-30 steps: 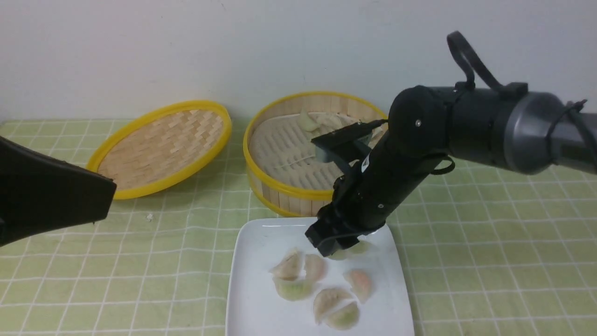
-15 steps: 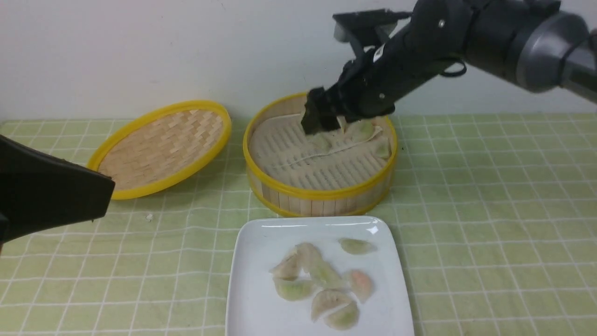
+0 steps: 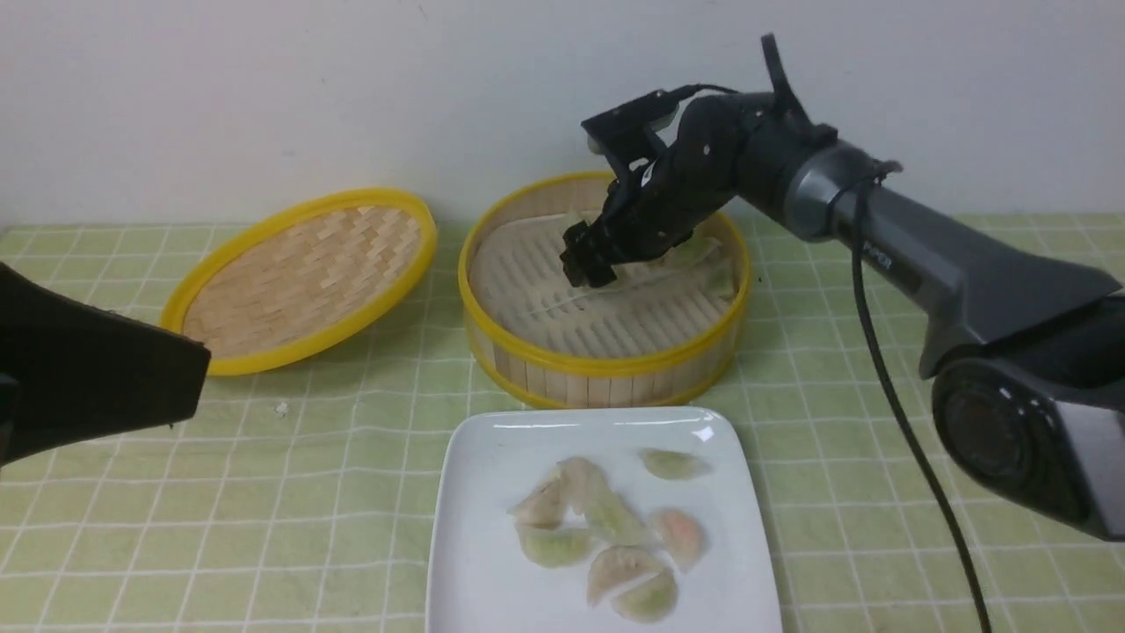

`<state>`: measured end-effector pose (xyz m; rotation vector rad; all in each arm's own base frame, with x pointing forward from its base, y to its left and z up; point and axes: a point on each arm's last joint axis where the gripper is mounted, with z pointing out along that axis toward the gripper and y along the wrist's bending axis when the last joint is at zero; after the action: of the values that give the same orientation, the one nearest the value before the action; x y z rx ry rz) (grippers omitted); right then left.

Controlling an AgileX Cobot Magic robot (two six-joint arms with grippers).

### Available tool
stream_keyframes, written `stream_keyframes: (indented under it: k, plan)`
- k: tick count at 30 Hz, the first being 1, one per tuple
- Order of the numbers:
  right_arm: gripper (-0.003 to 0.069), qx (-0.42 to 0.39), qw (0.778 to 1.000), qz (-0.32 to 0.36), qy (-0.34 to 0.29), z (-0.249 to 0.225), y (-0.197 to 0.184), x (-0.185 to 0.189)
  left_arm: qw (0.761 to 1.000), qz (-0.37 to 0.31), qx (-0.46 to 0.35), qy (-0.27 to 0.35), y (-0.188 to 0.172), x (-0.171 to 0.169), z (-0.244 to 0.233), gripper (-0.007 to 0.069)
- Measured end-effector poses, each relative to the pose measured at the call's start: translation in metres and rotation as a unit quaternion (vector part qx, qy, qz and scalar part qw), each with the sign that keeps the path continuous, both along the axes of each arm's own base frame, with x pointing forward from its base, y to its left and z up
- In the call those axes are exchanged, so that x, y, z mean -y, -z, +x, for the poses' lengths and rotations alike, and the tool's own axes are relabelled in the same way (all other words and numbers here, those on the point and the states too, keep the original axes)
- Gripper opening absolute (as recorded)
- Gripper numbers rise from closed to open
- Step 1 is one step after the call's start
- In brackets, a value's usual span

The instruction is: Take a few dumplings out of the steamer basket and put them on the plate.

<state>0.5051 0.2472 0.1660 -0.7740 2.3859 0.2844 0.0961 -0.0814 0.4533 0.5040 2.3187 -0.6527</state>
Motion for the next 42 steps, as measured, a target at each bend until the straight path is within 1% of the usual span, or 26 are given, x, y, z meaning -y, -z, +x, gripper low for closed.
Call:
stream_keyframes:
  k: [3, 6, 7, 8, 9, 10, 11, 13, 14, 15, 18, 22, 26, 27, 29, 31, 34, 38, 42]
  plan:
    - [0.0551, 0.000, 1.000, -0.013, -0.002, 0.001, 0.007, 0.001, 1.000, -0.003, -0.003, -0.003, 0.000, 0.000, 0.000, -0.0006]
    - [0.0517, 0.005, 1.000, -0.017, -0.004, 0.003, 0.008, 0.001, 1.000, -0.003, -0.004, -0.004, 0.000, 0.000, 0.000, -0.0006]
    - [0.0479, 0.006, 1.000, -0.019, -0.004, 0.003, 0.010, 0.001, 1.000, -0.003, -0.004, -0.004, 0.000, 0.000, 0.000, -0.0006]
    - [0.0461, 0.005, 1.000, -0.020, -0.004, 0.003, 0.011, 0.001, 1.000, -0.003, -0.004, -0.004, 0.000, 0.000, 0.000, -0.0006]
    - [0.0426, 0.004, 1.000, -0.018, -0.003, 0.003, 0.012, 0.001, 1.000, -0.003, -0.004, -0.004, 0.000, 0.000, 0.000, -0.0006]
    - [0.0360, 0.001, 1.000, -0.016, -0.005, 0.003, 0.011, 0.001, 1.000, -0.003, -0.004, -0.004, 0.000, 0.000, 0.000, -0.0006]
    - [0.0327, -0.001, 1.000, -0.015, -0.006, 0.002, 0.011, 0.000, 1.000, -0.003, -0.004, -0.004, 0.000, 0.000, 0.000, -0.0006]
    - [0.0178, -0.007, 1.000, -0.016, -0.009, 0.001, 0.011, 0.000, 1.000, -0.005, -0.005, -0.004, 0.000, 0.000, 0.000, -0.0006]
    - [0.0146, -0.008, 1.000, -0.017, -0.010, 0.001, 0.010, 0.000, 1.000, -0.005, -0.005, -0.004, 0.000, 0.000, 0.000, -0.0006]
    - [0.0137, -0.020, 0.999, -0.022, -0.012, -0.002, 0.006, 0.001, 1.000, -0.005, -0.005, -0.004, 0.000, 0.000, 0.000, -0.0006]
    - [0.0145, -0.048, 0.998, -0.031, -0.017, -0.011, -0.009, 0.004, 1.000, -0.005, -0.005, -0.004, 0.000, 0.000, 0.000, -0.0006]
    - [0.0145, -0.079, 0.996, -0.039, -0.023, -0.028, -0.050, 0.011, 1.000, -0.006, -0.006, -0.005, 0.000, 0.000, 0.000, -0.0006]
    - [0.0145, -0.072, 0.997, -0.014, -0.016, -0.043, -0.092, 0.015, 1.000, -0.005, -0.006, -0.005, 0.000, 0.000, 0.000, -0.0006]
    - [0.0145, -0.072, 0.997, -0.013, -0.015, -0.045, -0.093, 0.016, 1.000, -0.005, -0.006, -0.005, 0.000, 0.000, 0.000, -0.0006]
    - [0.0145, -0.093, 0.996, -0.008, -0.013, -0.064, -0.106, 0.023, 1.000, -0.005, -0.005, -0.006, 0.000, 0.000, 0.000, -0.0006]
    - [0.0145, -0.117, 0.993, -0.009, -0.017, -0.082, -0.108, 0.028, 1.000, -0.004, -0.005, -0.005, 0.000, 0.000, 0.000, -0.0006]
    - [0.0145, -0.173, 0.984, -0.017, -0.035, -0.122, -0.099, 0.035, 1.000, -0.004, -0.005, -0.005, 0.000, 0.000, 0.000, -0.0006]
    - [0.0145, -0.250, 0.967, -0.023, -0.047, -0.174, -0.070, 0.039, 1.000, 0.002, 0.002, 0.003, 0.000, 0.000, 0.000, -0.0006]
    - [0.0145, -0.273, 0.961, -0.027, -0.033, -0.191, -0.041, 0.038, 1.000, 0.007, 0.008, 0.009, 0.000, 0.000, 0.000, -0.0006]
